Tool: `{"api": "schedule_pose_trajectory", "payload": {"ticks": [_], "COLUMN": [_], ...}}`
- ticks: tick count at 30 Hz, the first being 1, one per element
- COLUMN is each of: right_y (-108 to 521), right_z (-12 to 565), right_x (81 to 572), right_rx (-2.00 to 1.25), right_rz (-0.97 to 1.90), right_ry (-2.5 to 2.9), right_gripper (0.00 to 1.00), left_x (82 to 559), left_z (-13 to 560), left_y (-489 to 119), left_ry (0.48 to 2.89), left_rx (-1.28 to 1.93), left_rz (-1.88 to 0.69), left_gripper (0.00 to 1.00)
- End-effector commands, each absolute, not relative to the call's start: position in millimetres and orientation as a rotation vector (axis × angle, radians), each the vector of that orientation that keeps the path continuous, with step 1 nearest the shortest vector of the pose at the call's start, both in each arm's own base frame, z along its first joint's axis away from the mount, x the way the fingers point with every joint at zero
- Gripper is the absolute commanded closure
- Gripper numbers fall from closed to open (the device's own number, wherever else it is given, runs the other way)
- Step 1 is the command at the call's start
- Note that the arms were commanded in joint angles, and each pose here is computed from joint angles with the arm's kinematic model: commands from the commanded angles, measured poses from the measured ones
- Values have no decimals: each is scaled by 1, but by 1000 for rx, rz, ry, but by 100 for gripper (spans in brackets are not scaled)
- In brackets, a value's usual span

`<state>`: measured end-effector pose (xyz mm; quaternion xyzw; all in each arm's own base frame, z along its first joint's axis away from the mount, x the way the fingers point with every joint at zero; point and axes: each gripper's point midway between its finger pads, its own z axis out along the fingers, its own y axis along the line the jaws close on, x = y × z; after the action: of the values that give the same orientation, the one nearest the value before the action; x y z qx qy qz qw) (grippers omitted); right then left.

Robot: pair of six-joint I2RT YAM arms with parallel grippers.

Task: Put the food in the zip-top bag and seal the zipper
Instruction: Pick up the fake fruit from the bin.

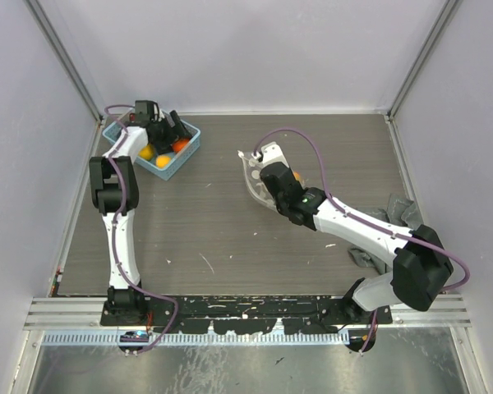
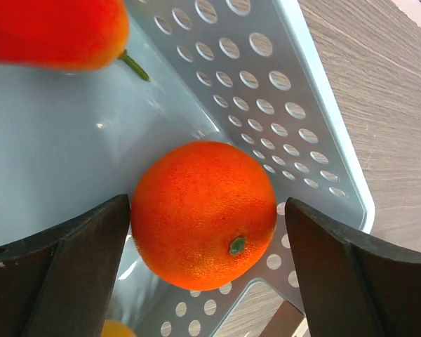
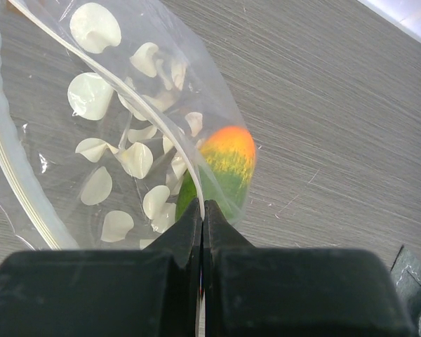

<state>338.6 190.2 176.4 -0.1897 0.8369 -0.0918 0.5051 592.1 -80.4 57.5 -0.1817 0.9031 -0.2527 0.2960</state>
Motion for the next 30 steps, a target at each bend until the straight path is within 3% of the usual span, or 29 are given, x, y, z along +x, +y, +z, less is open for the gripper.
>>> {"api": "schedule_pose_trajectory", "payload": {"ticks": [1, 6, 13, 18, 30], "right_y": [200, 200, 197, 197, 198], "right_z": [203, 201, 204, 206, 215], "right_x": [348, 347, 343, 341, 338], "right_rx": [-412, -412, -399, -402, -407], "right_rz": [-167, -163, -142, -135, -108], "right_ry": [1965, 1966, 1958, 1958, 1948], "right_gripper": [100, 100, 100, 100, 100], "left_x": [589, 582, 583, 580, 559], "left_z": [51, 52, 95, 123, 178], "left_y": [-84, -87, -84, -81, -72], "left_ry": [2420, 2422, 2330, 2273, 2186], "left_rx": [-455, -444, -406, -406, -463], "left_rz": [-714, -740, -715, -710, -715], "left_gripper": [10, 24, 50, 59, 63]}}
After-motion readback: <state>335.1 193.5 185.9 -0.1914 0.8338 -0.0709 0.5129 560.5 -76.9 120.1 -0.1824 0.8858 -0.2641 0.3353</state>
